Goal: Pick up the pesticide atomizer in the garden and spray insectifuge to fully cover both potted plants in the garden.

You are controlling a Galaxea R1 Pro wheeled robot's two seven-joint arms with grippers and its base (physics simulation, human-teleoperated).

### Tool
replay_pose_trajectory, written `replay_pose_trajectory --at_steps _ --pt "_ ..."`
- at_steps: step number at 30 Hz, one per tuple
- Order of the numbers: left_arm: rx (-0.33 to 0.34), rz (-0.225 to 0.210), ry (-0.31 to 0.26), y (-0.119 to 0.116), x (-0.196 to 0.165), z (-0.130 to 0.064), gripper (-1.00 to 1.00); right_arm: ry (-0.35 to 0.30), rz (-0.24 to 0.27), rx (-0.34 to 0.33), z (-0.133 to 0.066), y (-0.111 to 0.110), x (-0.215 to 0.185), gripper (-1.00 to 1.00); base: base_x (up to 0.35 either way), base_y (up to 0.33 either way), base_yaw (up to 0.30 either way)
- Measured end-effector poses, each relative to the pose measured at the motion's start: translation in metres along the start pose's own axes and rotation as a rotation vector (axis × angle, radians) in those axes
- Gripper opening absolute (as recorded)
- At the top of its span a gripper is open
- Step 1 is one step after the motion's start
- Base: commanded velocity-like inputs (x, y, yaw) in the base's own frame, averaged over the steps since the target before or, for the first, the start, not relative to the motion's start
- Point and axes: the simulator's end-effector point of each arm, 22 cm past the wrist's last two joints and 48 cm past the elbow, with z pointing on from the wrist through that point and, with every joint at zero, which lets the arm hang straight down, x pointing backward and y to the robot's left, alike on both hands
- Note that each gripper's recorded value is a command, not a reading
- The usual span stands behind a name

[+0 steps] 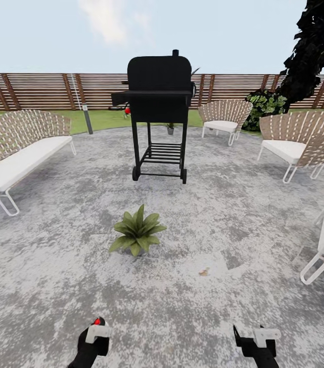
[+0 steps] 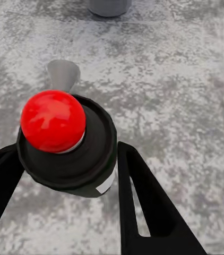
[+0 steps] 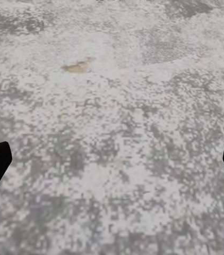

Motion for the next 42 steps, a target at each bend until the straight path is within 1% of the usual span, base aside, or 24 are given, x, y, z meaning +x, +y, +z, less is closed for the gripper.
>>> replay_pose_trajectory --at_steps 1,4,6,7,10,13,14,16,17,18,19,20,24,26,27,30,31,32,33,34,35,38,40,42 --pt "0.021 0.014 0.005 -0.005 0.001 0.000 -1.00 -0.001 -0.007 -0.003 0.000 0.000 0.000 1.00 0.000 0.000 0.000" --pt "0.149 0.079 0.060 -0.031 0.012 -0.001 -1.00 -0.004 -0.030 -0.015 0.001 0.001 -0.002 1.00 0.000 0.000 0.000" --pt "0.221 0.114 0.105 -0.033 0.023 -0.005 -1.00 -0.019 -0.071 -0.040 0.003 0.005 -0.009 1.00 0.000 0.000 0.000" --pt "0.255 0.133 0.121 -0.031 0.026 -0.008 -1.00 -0.035 -0.107 -0.062 0.005 0.010 -0.016 1.00 0.000 0.000 0.000" --pt "0.387 0.186 0.119 -0.031 0.010 -0.008 -1.00 -0.095 -0.274 -0.150 0.013 0.031 -0.044 1.00 0.000 0.000 0.000" --pt "0.512 0.242 0.126 -0.033 -0.008 -0.009 -1.00 -0.079 -0.406 -0.221 0.016 0.048 -0.046 1.00 0.000 0.000 0.000" --pt "0.552 0.264 0.144 -0.033 -0.010 -0.011 -1.00 -0.059 -0.444 -0.267 0.015 0.058 -0.041 1.00 0.000 0.000 0.000" --pt "0.632 0.310 0.196 -0.035 -0.009 -0.016 -1.00 -0.015 -0.494 -0.400 0.010 0.084 -0.030 1.00 0.000 0.000 0.000" --pt "0.650 0.322 0.209 -0.036 -0.008 -0.018 -1.00 -0.008 -0.503 -0.434 0.009 0.090 -0.029 1.00 0.000 0.000 0.000" --pt "0.682 0.345 0.232 -0.038 -0.007 -0.021 -1.00 -0.003 -0.516 -0.496 0.007 0.101 -0.031 1.00 0.000 0.000 0.000" --pt "0.719 0.382 0.263 -0.039 -0.003 -0.025 -1.00 -0.007 -0.534 -0.575 0.004 0.115 -0.039 1.00 0.000 0.000 0.000" --pt "0.736 0.407 0.282 -0.038 0.000 -0.027 -1.00 -0.011 -0.545 -0.622 0.002 0.124 -0.044 1.00 0.000 0.000 0.000" --pt "0.763 0.486 0.331 -0.035 0.005 -0.029 -1.00 -0.022 -0.578 -0.763 -0.008 0.146 -0.058 1.00 0.000 0.000 0.000" --pt "0.769 0.514 0.361 -0.034 0.009 -0.030 -1.00 -0.023 -0.592 -0.823 -0.012 0.155 -0.063 1.00 0.000 0.000 0.000" --pt "0.775 0.524 0.377 -0.035 0.012 -0.031 -1.00 -0.024 -0.597 -0.844 -0.014 0.158 -0.065 -1.00 0.000 0.000 0.000" --pt "0.817 0.551 0.411 -0.041 0.017 -0.038 -1.00 -0.029 -0.599 -0.891 -0.020 0.172 -0.068 -1.00 0.000 0.000 0.000" --pt "0.845 0.562 0.413 -0.045 0.014 -0.041 -1.00 -0.028 -0.606 -0.923 -0.025 0.183 -0.066 -1.00 0.000 0.000 0.000" --pt "0.913 0.579 0.405 -0.059 -0.001 -0.048 -1.00 -0.013 -0.693 -1.035 -0.044 0.215 -0.052 -1.00 0.000 0.000 0.000" --pt "0.924 0.585 0.407 -0.065 -0.006 -0.048 -1.00 -0.019 -0.705 -1.063 -0.049 0.229 -0.052 -1.00 0.000 0.000 0.000" --pt "0.926 0.589 0.412 -0.067 -0.008 -0.048 -1.00 -0.024 -0.706 -1.077 -0.052 0.238 -0.053 -1.00 0.000 0.000 0.000" --pt "0.930 0.618 0.439 -0.069 -0.005 -0.049 -1.00 -0.039 -0.702 -1.100 -0.057 0.255 -0.056 -1.00 0.000 0.000 0.000" --pt "0.949 0.675 0.476 -0.079 0.005 -0.053 -1.00 -0.062 -0.690 -1.129 -0.065 0.279 -0.062 -1.00 0.000 0.000 0.000" --pt "0.961 0.690 0.481 -0.087 0.007 -0.054 -1.00 -0.066 -0.684 -1.163 -0.073 0.291 -0.063 -1.00 0.000 0.000 0.000" --pt "0.965 0.695 0.481 -0.090 0.007 -0.054 -1.00 -0.064 -0.683 -1.188 -0.078 0.296 -0.062 -1.00 0.000 0.000 0.000"
